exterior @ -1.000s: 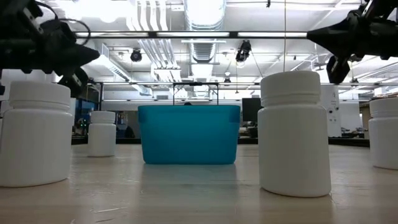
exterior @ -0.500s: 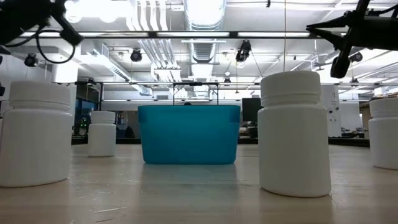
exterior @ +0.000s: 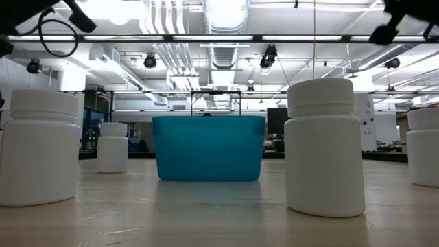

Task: Pick and place pill bottles into a basket
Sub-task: Put the pill bottle into the bin

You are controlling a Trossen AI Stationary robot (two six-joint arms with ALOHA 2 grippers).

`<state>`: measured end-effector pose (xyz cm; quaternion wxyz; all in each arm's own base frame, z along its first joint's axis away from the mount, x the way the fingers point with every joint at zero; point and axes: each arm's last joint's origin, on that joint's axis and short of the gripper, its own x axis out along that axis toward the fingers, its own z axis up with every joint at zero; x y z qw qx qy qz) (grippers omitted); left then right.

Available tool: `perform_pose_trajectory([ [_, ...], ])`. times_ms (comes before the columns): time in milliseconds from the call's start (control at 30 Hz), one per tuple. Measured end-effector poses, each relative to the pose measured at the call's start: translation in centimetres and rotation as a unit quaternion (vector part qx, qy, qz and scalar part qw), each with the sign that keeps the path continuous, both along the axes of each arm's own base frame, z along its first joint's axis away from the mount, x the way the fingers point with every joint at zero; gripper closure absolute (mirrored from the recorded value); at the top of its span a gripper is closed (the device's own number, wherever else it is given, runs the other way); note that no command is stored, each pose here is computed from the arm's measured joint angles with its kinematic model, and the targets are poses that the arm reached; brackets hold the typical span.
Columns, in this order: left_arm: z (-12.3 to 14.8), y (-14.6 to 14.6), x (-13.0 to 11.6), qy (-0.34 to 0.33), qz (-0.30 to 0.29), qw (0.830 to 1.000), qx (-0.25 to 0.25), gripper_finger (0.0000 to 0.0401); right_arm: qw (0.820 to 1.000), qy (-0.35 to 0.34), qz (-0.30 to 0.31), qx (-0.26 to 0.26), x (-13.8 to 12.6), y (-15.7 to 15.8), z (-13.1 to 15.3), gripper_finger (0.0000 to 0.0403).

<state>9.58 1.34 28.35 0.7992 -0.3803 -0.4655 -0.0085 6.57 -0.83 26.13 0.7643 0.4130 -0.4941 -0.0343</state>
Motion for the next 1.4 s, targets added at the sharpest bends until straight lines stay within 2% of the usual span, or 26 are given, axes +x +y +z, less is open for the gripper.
perform_pose_trajectory([
  [100, 2.2, 0.1, 1.1, -0.005, 0.004, 1.000, -0.005, 0.0401, 0.998, -0.018, -0.018, -0.058, -0.5, 0.2, 3.4, 0.0394],
  [167, 4.1, 0.1, 1.6, -0.017, 0.003, 1.000, -0.005, 0.0401, 0.992, -0.034, -0.032, -0.115, -0.8, 0.4, 6.4, 0.0394],
  [267, 7.6, 0.1, 2.3, -0.049, -0.002, 0.999, 0.011, 0.0401, 0.971, -0.065, -0.057, -0.222, -1.1, 0.9, 11.2, 0.0394],
  [333, 10.1, -0.1, 3.0, -0.067, -0.011, 0.997, 0.039, 0.0401, 0.954, -0.083, -0.075, -0.280, -1.1, 1.2, 14.3, 0.0394],
  [433, 14.3, -0.6, 3.7, -0.092, -0.010, 0.985, 0.145, 0.0401, 0.937, -0.068, -0.080, -0.334, -0.5, 1.5, 18.6, 0.0394],
  [533, 18.2, -1.3, 4.3, -0.118, -0.015, 0.952, 0.282, 0.0401, 0.933, 0.010, -0.059, -0.356, 1.1, 1.7, 22.3, 0.0394],
  [600, 20.6, -1.6, 4.6, -0.118, -0.020, 0.930, 0.347, 0.0401, 0.925, 0.083, -0.036, -0.370, 2.4, 1.8, 24.2, 0.0394],
  [700, 23.2, -1.7, 5.8, -0.038, -0.032, 0.925, 0.377, 0.0401, 0.900, 0.193, -0.003, -0.391, 4.2, 2.0, 26.4, 0.0394],
  [767, 24.3, -1.6, 6.6, 0.055, -0.042, 0.920, 0.386, 0.0401, 0.880, 0.252, 0.019, -0.403, 5.2, 2.1, 27.5, 0.0394],
  [867, 25.3, -1.4, 7.4, 0.198, -0.045, 0.902, 0.380, 0.0401, 0.848, 0.314, 0.046, -0.424, 6.1, 2.3, 29.0, 0.0394],
  [933, 25.7, -1.3, 8.1, 0.268, -0.049, 0.887, 0.374, 0.0401, 0.831, 0.346, 0.058, -0.432, 6.3, 2.3, 29.8, 0.0394],
  [1067, 26.6, -1.2, 8.8, 0.325, -0.064, 0.867, 0.373, 0.0401, 0.797, 0.405, 0.089, -0.439, 6.6, 2.4, 30.7, 0.0394],
  [1233, 27.0, -1.1, 8.5, 0.389, -0.065, 0.843, 0.365, 0.0401, 0.749, 0.482, 0.128, -0.436, 6.9, 2.4, 30.7, 0.0394],
  [1400, 25.2, -1.0, 9.6, 0.493, -0.091, 0.796, 0.338, 0.0401, 0.681, 0.563, 0.164, -0.439, 8.2, 2.5, 29.8, 0.0394],
])
